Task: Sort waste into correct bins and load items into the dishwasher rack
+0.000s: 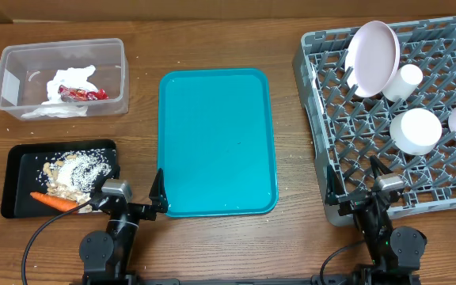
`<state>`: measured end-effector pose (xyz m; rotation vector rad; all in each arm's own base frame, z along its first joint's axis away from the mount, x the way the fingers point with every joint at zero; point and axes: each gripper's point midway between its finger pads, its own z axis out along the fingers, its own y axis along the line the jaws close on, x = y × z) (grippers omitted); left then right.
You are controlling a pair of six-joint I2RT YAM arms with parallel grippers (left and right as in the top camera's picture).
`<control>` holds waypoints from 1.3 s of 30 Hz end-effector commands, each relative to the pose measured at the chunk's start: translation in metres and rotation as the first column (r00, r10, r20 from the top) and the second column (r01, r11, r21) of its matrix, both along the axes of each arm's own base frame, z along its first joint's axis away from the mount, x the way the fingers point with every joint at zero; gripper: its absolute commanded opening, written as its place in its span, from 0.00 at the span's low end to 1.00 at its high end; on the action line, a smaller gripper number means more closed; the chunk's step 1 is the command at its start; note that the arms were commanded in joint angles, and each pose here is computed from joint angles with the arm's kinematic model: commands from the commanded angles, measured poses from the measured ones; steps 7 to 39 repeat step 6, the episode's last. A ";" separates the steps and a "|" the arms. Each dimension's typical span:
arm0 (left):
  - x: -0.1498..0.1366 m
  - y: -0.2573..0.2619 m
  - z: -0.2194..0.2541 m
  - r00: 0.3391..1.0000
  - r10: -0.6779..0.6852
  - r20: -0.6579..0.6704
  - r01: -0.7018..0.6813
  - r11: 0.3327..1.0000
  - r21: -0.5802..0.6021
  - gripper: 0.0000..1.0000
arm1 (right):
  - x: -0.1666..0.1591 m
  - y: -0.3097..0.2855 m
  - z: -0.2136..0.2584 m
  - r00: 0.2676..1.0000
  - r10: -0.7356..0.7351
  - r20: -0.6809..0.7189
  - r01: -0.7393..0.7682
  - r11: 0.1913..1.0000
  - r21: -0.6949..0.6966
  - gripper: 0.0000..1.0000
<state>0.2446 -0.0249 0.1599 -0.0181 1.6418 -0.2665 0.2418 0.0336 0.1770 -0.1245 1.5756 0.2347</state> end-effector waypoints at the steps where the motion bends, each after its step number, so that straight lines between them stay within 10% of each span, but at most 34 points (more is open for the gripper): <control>1: 0.000 0.000 0.001 1.000 0.002 0.012 -0.002 1.000 0.027 1.00 | 0.000 -0.001 -0.001 1.000 -0.004 0.005 0.004 1.000 -0.004 1.00; 39: 0.000 0.000 0.001 1.000 0.002 0.012 -0.002 1.000 0.027 1.00 | 0.000 -0.001 -0.001 1.000 -0.004 0.005 0.004 1.000 -0.004 1.00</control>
